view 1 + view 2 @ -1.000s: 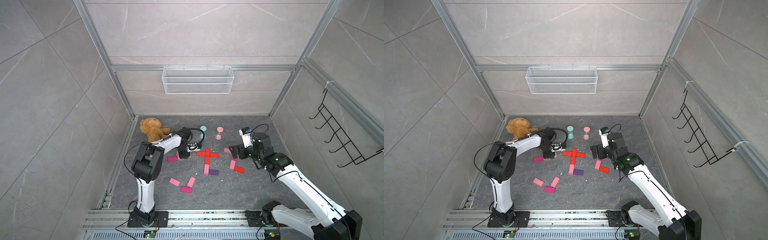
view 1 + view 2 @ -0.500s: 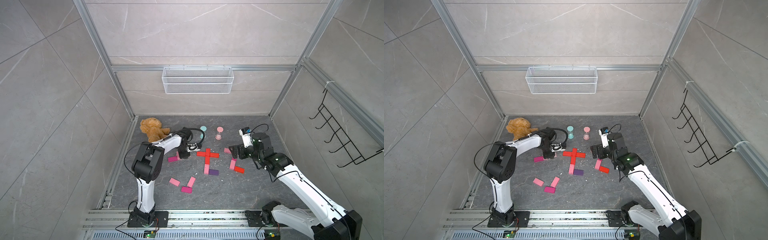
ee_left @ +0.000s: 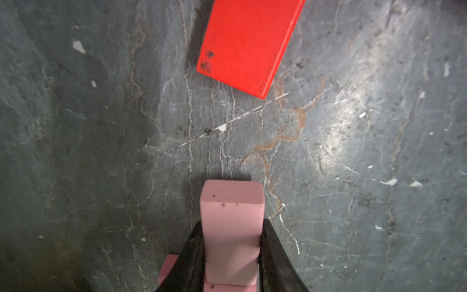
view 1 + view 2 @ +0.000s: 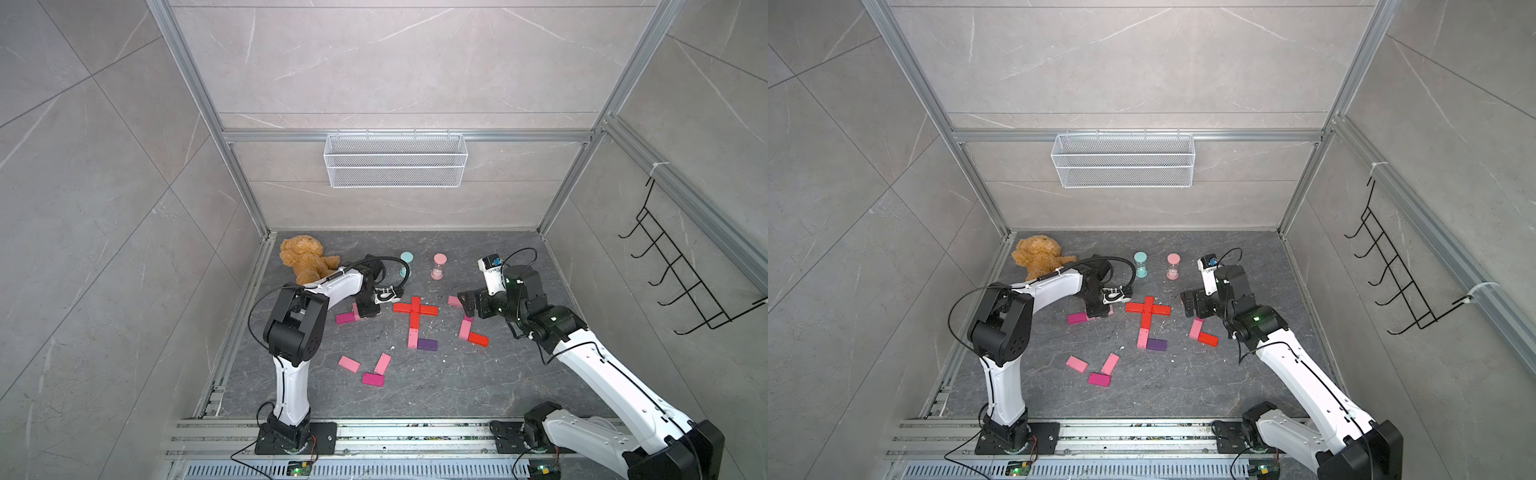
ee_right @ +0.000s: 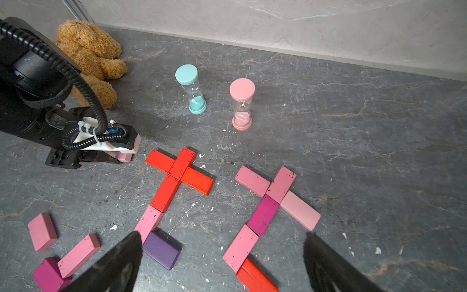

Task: Assemble the letter t with building blocks
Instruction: Assemble the building block at the center of the board.

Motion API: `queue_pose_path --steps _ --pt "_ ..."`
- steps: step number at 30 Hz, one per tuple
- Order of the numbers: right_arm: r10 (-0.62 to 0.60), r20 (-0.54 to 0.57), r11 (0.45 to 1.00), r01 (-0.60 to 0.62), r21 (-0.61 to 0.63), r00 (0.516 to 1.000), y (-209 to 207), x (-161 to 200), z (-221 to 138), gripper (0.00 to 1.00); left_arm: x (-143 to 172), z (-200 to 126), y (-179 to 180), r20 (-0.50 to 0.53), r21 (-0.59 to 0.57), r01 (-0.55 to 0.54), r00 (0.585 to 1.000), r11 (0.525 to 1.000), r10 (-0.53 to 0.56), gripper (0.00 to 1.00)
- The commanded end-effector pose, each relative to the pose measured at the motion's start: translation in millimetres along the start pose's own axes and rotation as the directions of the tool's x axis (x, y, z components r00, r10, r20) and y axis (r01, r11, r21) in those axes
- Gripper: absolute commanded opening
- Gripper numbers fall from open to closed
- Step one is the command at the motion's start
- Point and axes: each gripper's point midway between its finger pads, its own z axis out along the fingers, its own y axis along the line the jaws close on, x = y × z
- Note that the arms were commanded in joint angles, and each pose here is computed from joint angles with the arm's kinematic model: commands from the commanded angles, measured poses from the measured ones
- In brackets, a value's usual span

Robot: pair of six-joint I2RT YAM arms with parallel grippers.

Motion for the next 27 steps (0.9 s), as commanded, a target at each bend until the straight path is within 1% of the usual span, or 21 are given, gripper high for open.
queue_pose_path --steps 1,7,13,24,27 --pt "-0.005 0.028 1.0 0.006 -0.008 1.0 2.5 -12.0 -4.5 1.0 13.2 8.2 -5.9 -0.043 0.028 -0.001 0.999 1.0 0.003 0.29" --pt "-0.005 0.027 1.0 0.005 -0.007 1.0 2.3 -11.4 -4.2 1.0 13.9 9.3 -6.8 -0.047 0.033 -0.002 0.999 0.999 0.003 0.31" --pt "-0.006 0.032 1.0 0.006 -0.006 0.999 2.3 -12.3 -5.6 1.0 14.2 8.8 -8.5 -0.046 0.039 -0.001 0.999 0.999 0.002 0.36" --pt "-0.005 0.034 1.0 0.005 -0.005 0.999 2.1 -12.3 -6.7 1.0 15.2 11.3 -9.1 -0.052 0.045 0.0 0.999 0.999 0.003 0.41" --pt "-0.006 0.035 1.0 0.006 -0.003 0.999 1.8 -12.2 -7.0 1.0 14.9 11.8 -8.6 -0.053 0.045 0.003 0.999 0.999 0.0 0.44"
